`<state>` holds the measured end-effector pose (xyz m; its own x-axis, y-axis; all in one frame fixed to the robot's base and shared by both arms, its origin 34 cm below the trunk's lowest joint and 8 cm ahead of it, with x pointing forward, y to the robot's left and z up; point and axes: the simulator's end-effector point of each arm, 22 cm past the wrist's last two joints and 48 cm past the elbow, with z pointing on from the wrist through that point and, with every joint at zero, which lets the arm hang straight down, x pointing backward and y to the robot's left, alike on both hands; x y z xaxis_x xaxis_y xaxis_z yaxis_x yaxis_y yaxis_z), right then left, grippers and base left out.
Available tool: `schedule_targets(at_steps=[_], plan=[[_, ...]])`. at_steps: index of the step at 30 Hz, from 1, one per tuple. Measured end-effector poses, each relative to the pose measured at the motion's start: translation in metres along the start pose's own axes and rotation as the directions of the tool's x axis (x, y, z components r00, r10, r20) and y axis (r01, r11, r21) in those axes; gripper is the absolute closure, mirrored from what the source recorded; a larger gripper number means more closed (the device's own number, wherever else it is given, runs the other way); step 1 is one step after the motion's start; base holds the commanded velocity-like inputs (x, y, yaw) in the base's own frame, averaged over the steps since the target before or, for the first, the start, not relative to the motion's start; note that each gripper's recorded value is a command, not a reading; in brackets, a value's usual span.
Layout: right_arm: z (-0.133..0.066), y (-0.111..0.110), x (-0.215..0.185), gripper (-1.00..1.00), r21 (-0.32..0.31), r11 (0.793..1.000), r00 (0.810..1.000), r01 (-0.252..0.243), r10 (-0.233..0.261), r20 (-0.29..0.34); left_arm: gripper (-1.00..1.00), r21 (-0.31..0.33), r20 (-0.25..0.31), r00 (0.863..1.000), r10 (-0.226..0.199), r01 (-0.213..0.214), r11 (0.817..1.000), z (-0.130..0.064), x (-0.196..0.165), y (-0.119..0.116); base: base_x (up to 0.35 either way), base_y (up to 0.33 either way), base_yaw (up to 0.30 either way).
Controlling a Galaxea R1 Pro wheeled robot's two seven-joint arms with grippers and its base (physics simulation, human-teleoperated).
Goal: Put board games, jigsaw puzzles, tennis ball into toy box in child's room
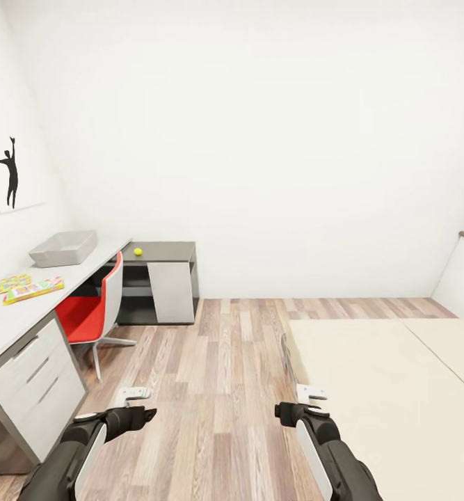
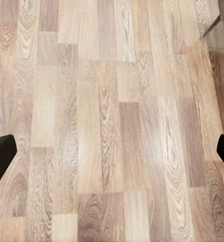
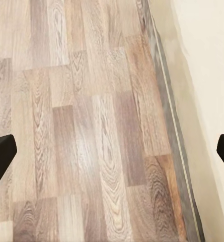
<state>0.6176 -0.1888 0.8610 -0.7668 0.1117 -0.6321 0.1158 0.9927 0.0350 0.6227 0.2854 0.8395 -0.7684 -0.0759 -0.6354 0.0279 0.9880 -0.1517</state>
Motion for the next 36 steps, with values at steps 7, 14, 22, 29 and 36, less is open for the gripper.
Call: schedule_targets(at_steps=[7,14,22,29,36], plan=[[0.0,0.0,0.0,-1.0,0.0,1.0,1.0,0.0,0.0,0.0,-1.0,0.0,0.0,1.0,-0.001,0.001,1.0,-0.0001,0.0,0.0002,-0.053,0.0,0.0],[0.0,0.0,0.0,-1.0,0.0,1.0,1.0,0.0,0.0,0.0,-1.0,0.0,0.0,1.0,0.0,0.0,1.0,0.0,0.0,0.0,-0.036,0.0,0.0],[-0.0001,-0.0001,-0.0001,-1.0,0.0,1.0,1.0,0.0,0.0,0.001,-1.0,-0.001,0.002,1.0,-0.001,0.001,1.0,-0.0002,-0.0003,0.0005,-0.018,0.0,0.0],[-0.0001,-0.0002,-0.0002,-1.0,0.0,1.0,1.0,0.0,0.0,0.001,-1.0,0.0,0.0,1.0,0.0,0.0,1.0,0.0,0.0,-0.0003,-0.001,0.0,0.0],[-0.0001,-0.0003,-0.0003,-1.0,0.0,1.0,1.0,0.0,0.0,0.001,-1.0,0.0,0.0,1.0,0.0,0.0,1.0,0.0001,0.0001,-0.0005,0.0,-0.1,0.0]])
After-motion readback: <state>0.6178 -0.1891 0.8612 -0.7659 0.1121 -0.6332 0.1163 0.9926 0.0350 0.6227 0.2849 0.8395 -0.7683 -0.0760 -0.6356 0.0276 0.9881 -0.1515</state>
